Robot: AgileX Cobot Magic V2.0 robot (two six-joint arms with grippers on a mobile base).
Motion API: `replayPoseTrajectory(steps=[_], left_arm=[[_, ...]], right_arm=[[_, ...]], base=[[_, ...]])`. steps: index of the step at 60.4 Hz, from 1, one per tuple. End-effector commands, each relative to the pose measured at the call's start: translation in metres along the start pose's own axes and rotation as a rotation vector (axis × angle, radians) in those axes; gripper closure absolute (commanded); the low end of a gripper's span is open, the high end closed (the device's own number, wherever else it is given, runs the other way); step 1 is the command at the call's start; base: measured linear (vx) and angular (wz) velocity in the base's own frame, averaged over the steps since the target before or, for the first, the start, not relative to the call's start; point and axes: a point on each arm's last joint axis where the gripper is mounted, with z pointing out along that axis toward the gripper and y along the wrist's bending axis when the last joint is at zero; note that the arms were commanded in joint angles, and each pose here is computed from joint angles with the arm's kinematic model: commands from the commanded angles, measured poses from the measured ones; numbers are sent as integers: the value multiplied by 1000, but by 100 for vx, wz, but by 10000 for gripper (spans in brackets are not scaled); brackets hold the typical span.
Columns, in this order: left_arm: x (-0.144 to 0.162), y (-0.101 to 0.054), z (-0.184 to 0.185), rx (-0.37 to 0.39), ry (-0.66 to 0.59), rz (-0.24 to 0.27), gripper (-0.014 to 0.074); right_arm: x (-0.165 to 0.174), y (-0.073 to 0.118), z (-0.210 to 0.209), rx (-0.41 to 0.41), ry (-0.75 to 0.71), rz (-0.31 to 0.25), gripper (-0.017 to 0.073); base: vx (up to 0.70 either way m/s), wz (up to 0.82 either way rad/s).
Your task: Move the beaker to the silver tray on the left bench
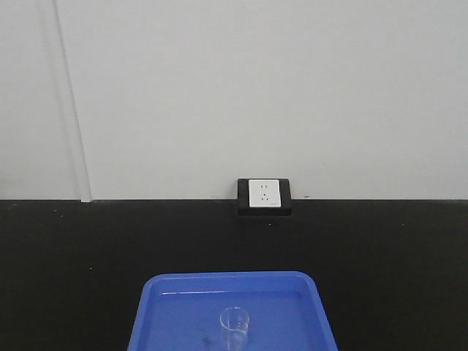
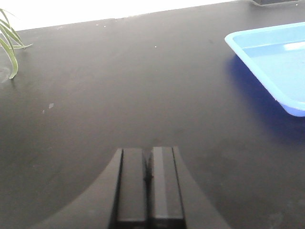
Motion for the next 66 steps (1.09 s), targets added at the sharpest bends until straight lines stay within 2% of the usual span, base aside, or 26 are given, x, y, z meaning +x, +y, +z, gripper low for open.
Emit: replayPoseTrajectory(steps=[1, 19, 25, 28, 31, 41, 50, 56, 66], left_arm=[[-1, -1, 2, 6, -63, -3, 592], [-1, -1, 2, 6, -63, -3, 592], [-1, -1, 2, 6, -63, -3, 592], [-1, -1, 2, 6, -63, -3, 592], [-1, -1, 2, 6, -63, -3, 592], [-1, -1, 2, 6, -63, -3, 592], [-1, -1, 2, 6, -63, -3, 592], [-1, -1, 2, 6, -63, -3, 592], [-1, -1, 2, 6, -63, -3, 592]], right_arm=[[-6, 2, -1, -21, -81, -21, 570], [-8, 3, -1, -31, -108, -21, 570], [-17, 6, -3, -62, -188, 0, 570], [-25, 8, -5, -75, -229, -7, 570], [-36, 11, -8, -85, -269, -25, 570], [-92, 26, -15, -96, -372, -163, 570], [-145, 44, 5, -123, -403, -263, 570], [-168, 53, 33, -150, -391, -282, 570], [-171, 56, 75, -166, -307, -273, 570]], base=[[0, 0], [0, 0], [0, 0], [0, 0], [0, 0], [0, 0], [0, 0], [0, 0], [0, 0]])
